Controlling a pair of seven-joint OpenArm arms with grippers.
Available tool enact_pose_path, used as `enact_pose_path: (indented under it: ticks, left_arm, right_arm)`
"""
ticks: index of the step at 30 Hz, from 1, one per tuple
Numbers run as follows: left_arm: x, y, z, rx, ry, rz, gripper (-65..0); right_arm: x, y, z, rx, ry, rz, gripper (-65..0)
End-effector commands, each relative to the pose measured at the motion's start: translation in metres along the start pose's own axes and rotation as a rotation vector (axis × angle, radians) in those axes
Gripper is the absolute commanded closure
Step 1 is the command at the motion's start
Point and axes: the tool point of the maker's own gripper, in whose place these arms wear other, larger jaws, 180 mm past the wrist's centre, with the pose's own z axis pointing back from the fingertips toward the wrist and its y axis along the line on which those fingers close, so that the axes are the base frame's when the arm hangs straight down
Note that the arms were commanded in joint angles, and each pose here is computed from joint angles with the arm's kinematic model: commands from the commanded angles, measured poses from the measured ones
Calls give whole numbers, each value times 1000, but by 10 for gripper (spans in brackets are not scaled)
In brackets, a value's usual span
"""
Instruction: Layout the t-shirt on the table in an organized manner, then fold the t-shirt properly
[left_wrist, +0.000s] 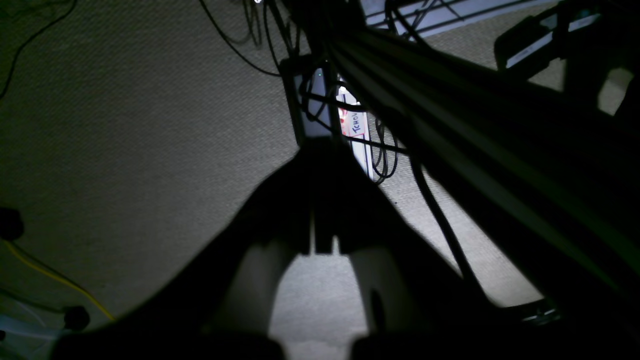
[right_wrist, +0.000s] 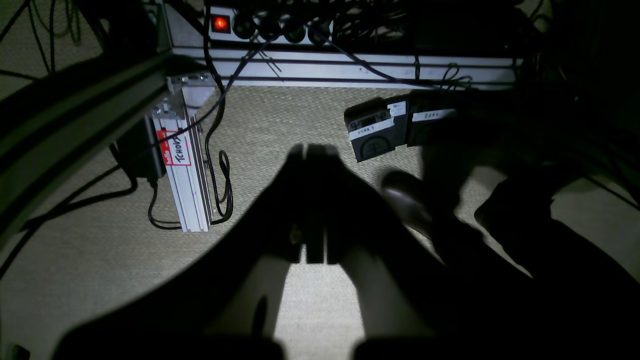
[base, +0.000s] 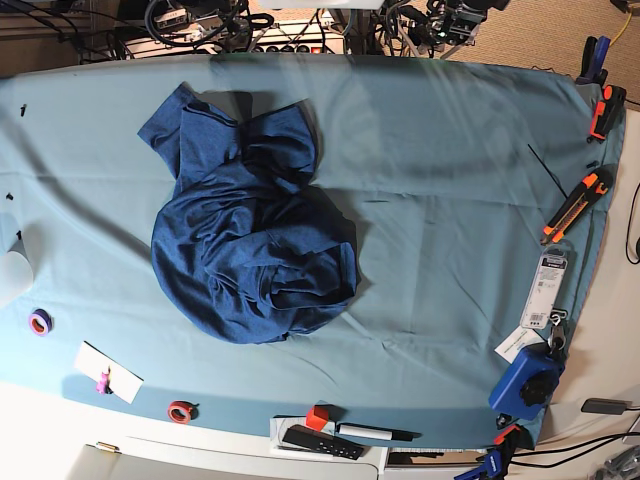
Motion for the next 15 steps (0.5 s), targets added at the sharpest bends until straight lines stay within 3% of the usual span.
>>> enact_pose_path:
  ticks: [1,15]
  left_arm:
    - [5,-1,1,-5,-18,-7,0]
    - [22,-6,2,-17,-46,-18,0]
  right_arm:
    - [7,-7,0,-15,-22,-2,0]
    - [27,-8,2,-20,-38,-5,0]
